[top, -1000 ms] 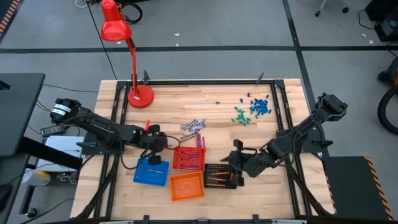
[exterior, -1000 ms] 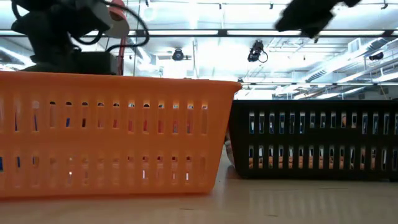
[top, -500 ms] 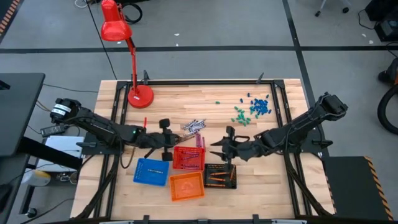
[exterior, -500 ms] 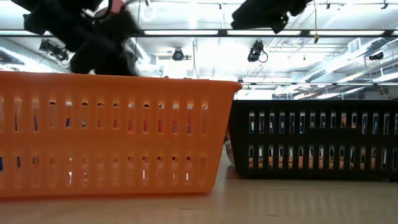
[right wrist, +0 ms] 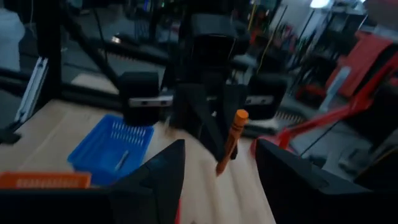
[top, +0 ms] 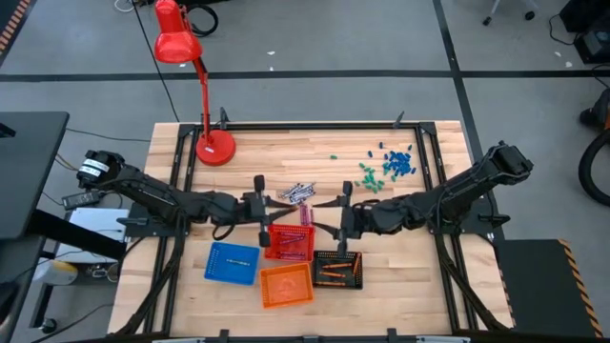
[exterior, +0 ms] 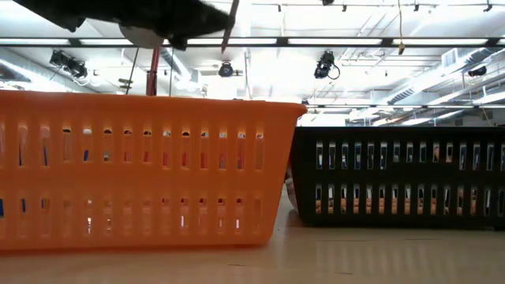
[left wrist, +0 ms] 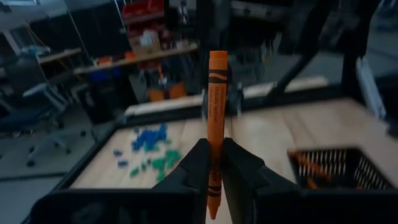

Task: Sort crayons
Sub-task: Put the orange crayon into the black bin

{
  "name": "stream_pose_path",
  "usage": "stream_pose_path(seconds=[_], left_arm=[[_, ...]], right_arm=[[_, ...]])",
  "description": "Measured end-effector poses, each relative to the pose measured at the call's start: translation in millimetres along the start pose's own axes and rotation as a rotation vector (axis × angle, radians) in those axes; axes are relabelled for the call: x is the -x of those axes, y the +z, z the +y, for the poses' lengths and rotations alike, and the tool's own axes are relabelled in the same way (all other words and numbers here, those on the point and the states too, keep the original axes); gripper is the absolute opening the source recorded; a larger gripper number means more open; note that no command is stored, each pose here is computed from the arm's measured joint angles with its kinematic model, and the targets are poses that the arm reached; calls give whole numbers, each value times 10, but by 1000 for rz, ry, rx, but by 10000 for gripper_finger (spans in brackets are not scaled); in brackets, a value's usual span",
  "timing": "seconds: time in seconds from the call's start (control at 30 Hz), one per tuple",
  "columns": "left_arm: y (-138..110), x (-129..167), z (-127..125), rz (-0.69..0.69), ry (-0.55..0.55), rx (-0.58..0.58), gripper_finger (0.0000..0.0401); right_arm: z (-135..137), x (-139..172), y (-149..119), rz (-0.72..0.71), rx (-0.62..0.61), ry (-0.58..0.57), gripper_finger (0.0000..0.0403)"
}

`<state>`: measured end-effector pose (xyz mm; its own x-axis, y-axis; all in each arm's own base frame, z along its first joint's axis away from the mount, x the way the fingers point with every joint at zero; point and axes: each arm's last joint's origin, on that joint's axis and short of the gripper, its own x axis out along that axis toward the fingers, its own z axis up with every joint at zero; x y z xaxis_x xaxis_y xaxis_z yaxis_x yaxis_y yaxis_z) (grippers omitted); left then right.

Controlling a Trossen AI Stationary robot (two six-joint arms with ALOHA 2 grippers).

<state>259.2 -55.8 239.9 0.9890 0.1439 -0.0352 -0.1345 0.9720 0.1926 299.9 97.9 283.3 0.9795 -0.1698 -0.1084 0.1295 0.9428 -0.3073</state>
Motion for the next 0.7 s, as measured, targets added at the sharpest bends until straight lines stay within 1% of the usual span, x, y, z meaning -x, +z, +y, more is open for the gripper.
stream_pose_path(seconds=[0.13, 0.3, 0.4, 0.53, 0.7], left_arm=[[71, 1, 14, -69, 11, 29, 42], [109, -19, 12, -129, 21, 54, 42], [86, -64, -12, -159, 28, 45, 43], [42, -129, -28, -196, 43, 42, 43], [86, -252, -16, -221, 67, 49, 43]], right_arm=[[-80, -36, 27, -36, 17, -28, 201], [-187, -96, 12, -55, -19, 2, 200], [-249, -127, 3, -65, -49, 11, 200], [-301, -150, 21, -102, -64, 33, 200], [-343, -170, 16, -116, -66, 60, 200]])
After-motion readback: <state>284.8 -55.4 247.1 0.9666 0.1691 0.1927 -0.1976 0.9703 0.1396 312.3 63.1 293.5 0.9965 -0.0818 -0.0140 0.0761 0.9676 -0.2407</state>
